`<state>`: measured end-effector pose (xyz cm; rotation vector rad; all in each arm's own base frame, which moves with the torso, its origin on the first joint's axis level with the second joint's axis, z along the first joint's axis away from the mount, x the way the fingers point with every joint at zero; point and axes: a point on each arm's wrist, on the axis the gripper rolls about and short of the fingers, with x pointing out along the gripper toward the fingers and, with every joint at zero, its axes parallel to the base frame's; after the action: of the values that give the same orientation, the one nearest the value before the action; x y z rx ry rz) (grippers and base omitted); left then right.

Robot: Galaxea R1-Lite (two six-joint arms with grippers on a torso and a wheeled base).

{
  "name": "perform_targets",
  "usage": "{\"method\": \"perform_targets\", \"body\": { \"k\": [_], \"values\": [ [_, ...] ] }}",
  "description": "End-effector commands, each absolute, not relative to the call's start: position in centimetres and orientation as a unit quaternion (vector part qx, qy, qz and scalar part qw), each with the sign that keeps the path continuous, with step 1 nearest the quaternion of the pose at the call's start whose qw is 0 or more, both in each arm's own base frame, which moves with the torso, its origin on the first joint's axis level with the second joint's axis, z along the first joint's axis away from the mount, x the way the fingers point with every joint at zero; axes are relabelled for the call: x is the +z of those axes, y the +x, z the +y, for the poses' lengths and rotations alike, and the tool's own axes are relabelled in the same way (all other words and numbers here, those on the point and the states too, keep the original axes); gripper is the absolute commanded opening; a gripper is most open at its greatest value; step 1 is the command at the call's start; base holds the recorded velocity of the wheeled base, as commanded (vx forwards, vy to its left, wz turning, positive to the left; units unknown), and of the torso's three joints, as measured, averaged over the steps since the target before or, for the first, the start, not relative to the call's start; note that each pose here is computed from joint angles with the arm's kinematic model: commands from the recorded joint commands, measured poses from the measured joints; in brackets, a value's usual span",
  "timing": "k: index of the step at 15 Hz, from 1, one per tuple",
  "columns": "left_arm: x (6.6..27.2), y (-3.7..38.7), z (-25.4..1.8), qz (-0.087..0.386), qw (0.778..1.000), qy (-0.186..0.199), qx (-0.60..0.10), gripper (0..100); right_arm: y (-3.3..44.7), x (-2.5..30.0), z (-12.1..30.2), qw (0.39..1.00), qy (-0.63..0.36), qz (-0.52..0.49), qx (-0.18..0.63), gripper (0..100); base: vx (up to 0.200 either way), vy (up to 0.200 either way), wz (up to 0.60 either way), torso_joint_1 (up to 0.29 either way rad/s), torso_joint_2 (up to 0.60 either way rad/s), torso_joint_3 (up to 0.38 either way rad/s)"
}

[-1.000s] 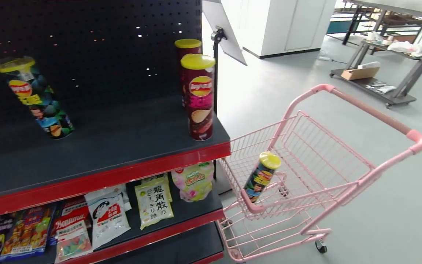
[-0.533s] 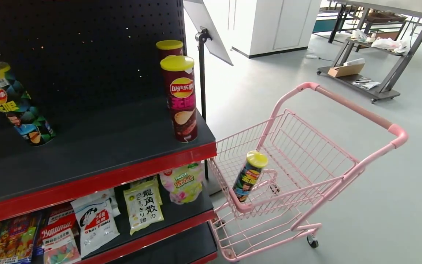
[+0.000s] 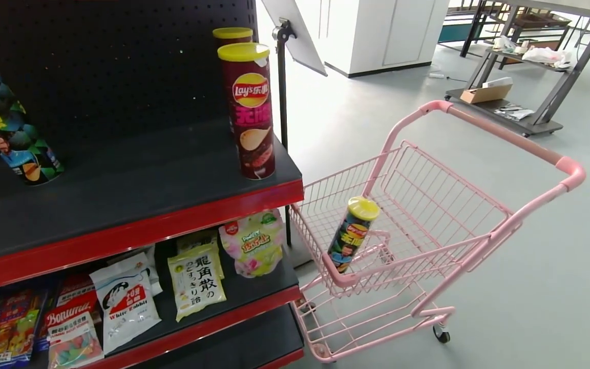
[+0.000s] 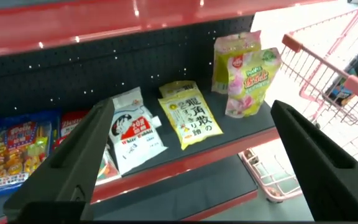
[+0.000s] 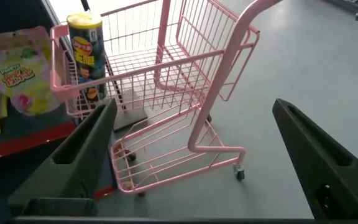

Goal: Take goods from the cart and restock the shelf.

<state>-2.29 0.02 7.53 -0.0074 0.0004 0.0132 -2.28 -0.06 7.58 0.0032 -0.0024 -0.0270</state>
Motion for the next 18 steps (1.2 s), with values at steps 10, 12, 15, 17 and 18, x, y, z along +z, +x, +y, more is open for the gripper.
{"method": "perform_targets", "body": {
  "k": [10,12,15,17,18],
  "values": [
    [7.53,-2.28,0.02,0.001,1.000,-0.004,0.007,100,-2.28,7.58,-0.06,1.000,0.002,-0.002,-0.014,100,0.000,0.000,0.00,-0.154,0.53,0.368],
    [7.53,-2.28,0.02,0.001,1.000,-0.004,0.007,100,-2.27,7.58,-0.06,1.000,0.002,-0.001,-0.014,100,0.000,0.000,0.00,-0.100,0.48,0.376],
    [7.53,-2.28,0.02,0.001,1.000,-0.004,0.007,100,-2.28,7.56,-0.06,1.000,0.002,-0.001,-0.014,100,0.000,0.000,0.00,-0.074,0.45,0.370],
    [7.53,-2.28,0.02,0.001,1.000,-0.004,0.007,100,-2.28,7.56,-0.06,1.000,-0.001,-0.001,-0.012,100,0.000,0.000,0.00,-0.029,0.17,0.163],
    [7.53,-2.28,0.02,0.001,1.000,-0.004,0.007,100,-2.27,7.58,-0.04,1.000,-0.004,-0.001,-0.008,100,0.000,0.000,0.00,-0.002,0.07,0.056]
  ]
}}
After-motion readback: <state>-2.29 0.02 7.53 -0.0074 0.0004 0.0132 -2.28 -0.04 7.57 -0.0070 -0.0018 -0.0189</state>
